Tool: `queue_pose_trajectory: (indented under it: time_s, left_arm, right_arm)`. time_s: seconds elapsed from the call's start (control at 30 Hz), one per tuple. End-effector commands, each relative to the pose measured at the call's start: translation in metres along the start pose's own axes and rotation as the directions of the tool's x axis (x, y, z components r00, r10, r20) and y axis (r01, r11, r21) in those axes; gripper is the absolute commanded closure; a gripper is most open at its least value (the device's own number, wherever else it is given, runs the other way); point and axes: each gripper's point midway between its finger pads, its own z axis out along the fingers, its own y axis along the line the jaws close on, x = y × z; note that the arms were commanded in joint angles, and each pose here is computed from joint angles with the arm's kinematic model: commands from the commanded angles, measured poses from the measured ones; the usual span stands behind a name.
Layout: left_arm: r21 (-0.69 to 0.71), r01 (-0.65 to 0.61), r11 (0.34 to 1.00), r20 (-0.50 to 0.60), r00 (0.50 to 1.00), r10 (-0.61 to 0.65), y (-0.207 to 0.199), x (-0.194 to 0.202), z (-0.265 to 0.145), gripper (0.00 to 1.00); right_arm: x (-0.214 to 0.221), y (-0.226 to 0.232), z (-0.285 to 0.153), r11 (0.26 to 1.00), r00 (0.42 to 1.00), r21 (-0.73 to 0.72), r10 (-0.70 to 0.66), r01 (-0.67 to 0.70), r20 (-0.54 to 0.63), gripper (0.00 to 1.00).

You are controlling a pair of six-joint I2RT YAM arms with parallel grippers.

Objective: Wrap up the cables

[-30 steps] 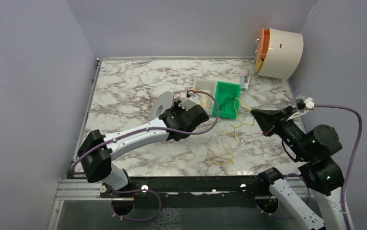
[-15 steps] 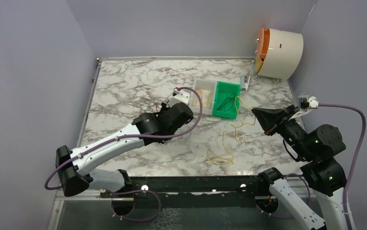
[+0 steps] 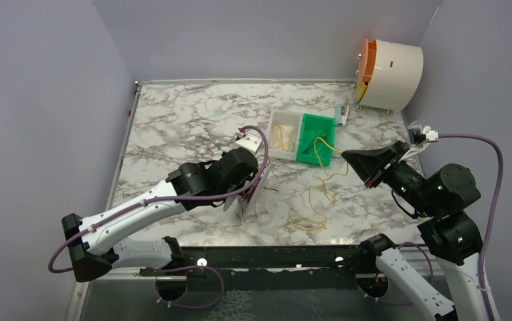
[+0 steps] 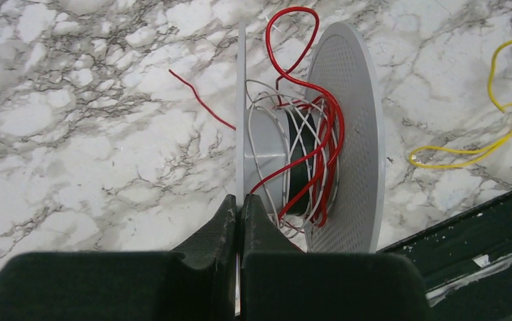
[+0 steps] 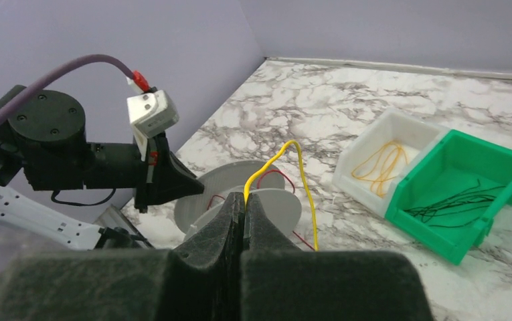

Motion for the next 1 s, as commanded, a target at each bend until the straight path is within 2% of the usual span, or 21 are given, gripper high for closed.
queue_pose_trajectory:
  time_s: [0.0, 0.2, 0.57, 0.73, 0.83, 0.97]
  left_arm:
    - [0.077, 0.063, 0.995, 0.001, 0.998, -0.064, -0.020, 0.001, -0.004, 1.00]
    - [0.010, 0.075, 0.997, -0.008, 0.997, -0.075, -0.023, 0.007, 0.012, 1.00]
    - [0.060, 0.138, 0.989, 0.025, 0.990, -0.140, -0.043, 0.005, 0.028, 0.99]
    - [0.073, 0.170, 0.983, 0.032, 0.984, -0.173, -0.047, 0.007, 0.032, 0.85]
    - [0.087, 0.188, 0.978, 0.044, 0.980, -0.193, -0.048, 0.005, 0.031, 0.76]
    - [0.109, 0.198, 0.974, 0.063, 0.977, -0.205, -0.050, 0.000, 0.028, 0.71]
  right_arm:
    - [-0.010, 0.028, 0.003, 0.990, 0.999, -0.135, 0.048, -0.048, 0.003, 0.99]
    - [0.000, 0.043, 0.009, 0.963, 0.992, -0.240, 0.118, -0.124, -0.038, 0.99]
    - [0.022, 0.054, 0.016, 0.894, 0.966, -0.366, 0.246, -0.257, -0.076, 0.99]
    - [0.022, 0.060, 0.017, 0.853, 0.945, -0.409, 0.315, -0.323, -0.090, 0.99]
    - [0.024, 0.057, 0.019, 0.842, 0.924, -0.384, 0.367, -0.378, -0.105, 0.99]
    - [0.028, 0.049, 0.020, 0.825, 0.887, -0.331, 0.450, -0.458, -0.105, 0.99]
